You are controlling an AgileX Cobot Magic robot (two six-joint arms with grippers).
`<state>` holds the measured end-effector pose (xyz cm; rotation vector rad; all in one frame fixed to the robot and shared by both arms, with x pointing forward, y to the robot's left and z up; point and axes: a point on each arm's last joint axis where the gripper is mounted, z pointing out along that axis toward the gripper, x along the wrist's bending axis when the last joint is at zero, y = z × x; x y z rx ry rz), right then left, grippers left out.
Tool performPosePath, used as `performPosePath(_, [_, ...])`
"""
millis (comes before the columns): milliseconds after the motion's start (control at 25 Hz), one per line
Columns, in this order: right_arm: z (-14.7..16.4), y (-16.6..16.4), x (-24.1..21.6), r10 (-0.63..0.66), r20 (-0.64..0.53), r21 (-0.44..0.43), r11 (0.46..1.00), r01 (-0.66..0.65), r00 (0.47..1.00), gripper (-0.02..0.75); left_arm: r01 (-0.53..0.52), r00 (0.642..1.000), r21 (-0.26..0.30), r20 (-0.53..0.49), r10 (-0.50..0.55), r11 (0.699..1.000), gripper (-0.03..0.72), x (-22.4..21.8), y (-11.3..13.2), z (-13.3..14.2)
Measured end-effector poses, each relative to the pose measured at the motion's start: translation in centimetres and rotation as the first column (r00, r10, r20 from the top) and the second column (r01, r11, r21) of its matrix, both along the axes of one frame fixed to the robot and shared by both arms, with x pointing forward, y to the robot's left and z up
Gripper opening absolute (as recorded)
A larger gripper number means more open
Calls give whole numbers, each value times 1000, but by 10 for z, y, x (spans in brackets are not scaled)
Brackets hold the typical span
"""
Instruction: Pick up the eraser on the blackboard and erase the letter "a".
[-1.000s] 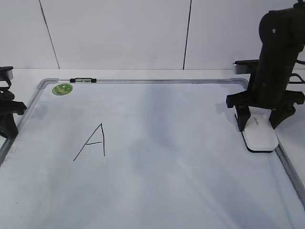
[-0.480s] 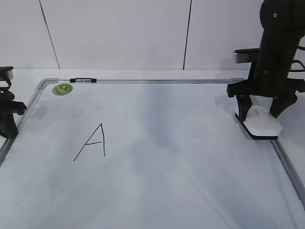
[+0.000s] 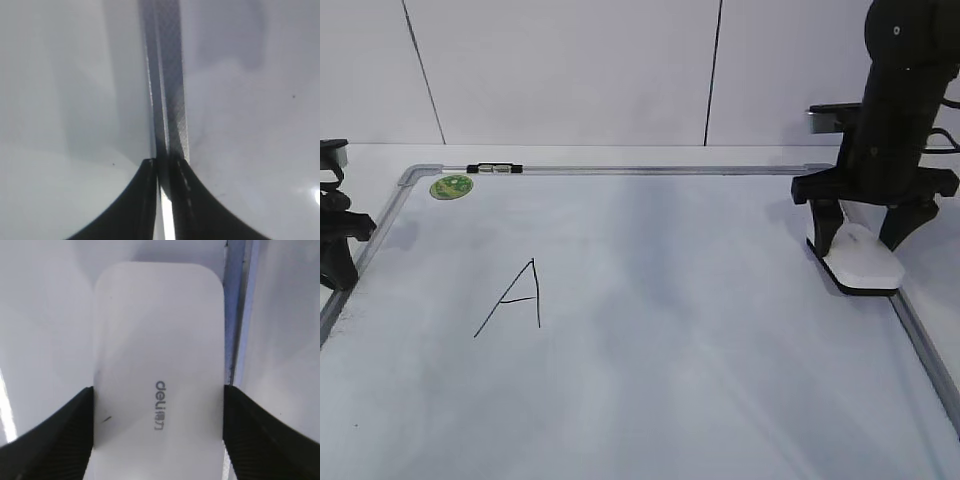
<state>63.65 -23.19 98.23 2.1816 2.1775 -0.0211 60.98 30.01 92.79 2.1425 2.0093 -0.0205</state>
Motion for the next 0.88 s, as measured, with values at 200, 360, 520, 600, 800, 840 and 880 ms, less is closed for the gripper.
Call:
performPosePath(200, [-2,0,1,1,-6,3,1000,-1,1000,598,0,1000,0,0,0,1000,65,0,0,0])
performPosePath(360, [-7,1,2,2,-18,2,1000,-2,1000,614,0,1000,0,0,0,1000,65,0,0,0])
performPosePath(520, [-11,1,4,4,-27,1,1000,-4,1000,622,0,1000,0,0,0,1000,65,0,0,0])
performPosePath(600, [-12,1,4,4,-29,1,1000,-4,1000,624,0,1000,0,0,0,1000,65,0,0,0])
performPosePath(800, [-12,1,4,12,-29,1,1000,-12,999,624,0,1000,0,0,0,1000,65,0,0,0])
performPosePath(840, [-11,1,4,14,-28,1,1000,-14,1000,624,2,1000,0,0,-2,1000,67,0,0,0])
performPosePath(880, [-9,1,3,17,-23,2,1000,-17,1000,624,2,1000,0,0,-2,1000,67,0,0,0])
